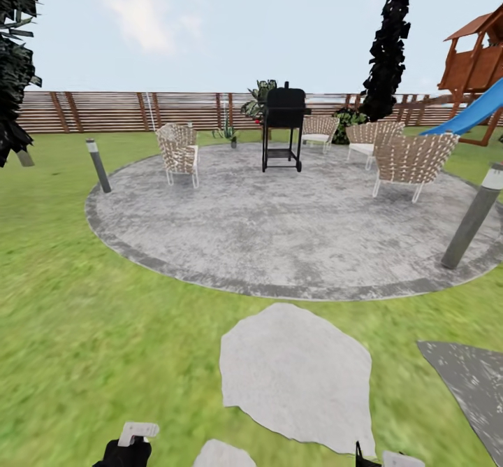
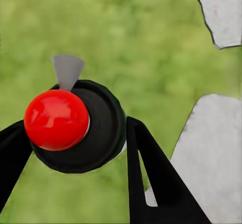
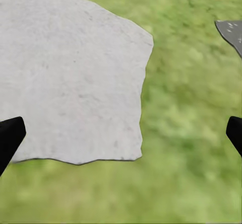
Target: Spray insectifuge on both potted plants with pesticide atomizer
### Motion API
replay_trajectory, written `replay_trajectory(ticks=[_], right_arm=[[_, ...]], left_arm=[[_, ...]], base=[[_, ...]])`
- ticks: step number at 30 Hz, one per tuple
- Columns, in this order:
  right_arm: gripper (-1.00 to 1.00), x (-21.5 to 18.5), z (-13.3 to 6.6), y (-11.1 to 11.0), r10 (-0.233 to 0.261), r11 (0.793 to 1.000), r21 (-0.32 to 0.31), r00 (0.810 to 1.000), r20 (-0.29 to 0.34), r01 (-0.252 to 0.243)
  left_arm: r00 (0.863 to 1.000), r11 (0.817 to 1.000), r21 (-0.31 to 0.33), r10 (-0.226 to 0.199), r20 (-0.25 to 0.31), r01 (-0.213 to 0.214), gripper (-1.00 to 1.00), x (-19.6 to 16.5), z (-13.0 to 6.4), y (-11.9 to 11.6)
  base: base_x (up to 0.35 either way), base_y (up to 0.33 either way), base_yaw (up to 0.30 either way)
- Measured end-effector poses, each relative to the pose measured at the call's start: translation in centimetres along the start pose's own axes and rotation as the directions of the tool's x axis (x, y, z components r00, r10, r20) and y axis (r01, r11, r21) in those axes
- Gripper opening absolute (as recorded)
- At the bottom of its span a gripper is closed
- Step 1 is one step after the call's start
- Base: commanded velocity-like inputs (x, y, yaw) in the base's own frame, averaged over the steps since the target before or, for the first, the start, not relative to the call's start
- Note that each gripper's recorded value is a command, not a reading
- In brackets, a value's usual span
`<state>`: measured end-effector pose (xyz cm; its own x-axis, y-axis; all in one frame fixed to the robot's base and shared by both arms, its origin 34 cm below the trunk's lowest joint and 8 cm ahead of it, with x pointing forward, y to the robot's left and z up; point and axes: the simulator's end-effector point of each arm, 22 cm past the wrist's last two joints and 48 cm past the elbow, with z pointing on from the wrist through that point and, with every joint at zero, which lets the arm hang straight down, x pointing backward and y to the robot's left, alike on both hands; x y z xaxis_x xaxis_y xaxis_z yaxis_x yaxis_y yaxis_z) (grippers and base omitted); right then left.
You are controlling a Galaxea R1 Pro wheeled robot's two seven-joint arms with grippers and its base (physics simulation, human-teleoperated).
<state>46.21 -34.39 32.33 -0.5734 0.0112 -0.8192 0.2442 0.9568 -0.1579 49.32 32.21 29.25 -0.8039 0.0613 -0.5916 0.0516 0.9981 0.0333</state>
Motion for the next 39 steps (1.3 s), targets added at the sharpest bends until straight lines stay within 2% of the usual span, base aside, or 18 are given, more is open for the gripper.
replay_trajectory(ticks=[39], right_arm=[[1.0,0.0,0.0,0.01,0.0,1.0,0.0,1.0,0.0,0.0]], left_arm=[[1.0,1.0,0.0,0.0,0.0,0.0,-1.0,0.0,0.0,0.0]], base=[[0.339,0.0,0.0]])
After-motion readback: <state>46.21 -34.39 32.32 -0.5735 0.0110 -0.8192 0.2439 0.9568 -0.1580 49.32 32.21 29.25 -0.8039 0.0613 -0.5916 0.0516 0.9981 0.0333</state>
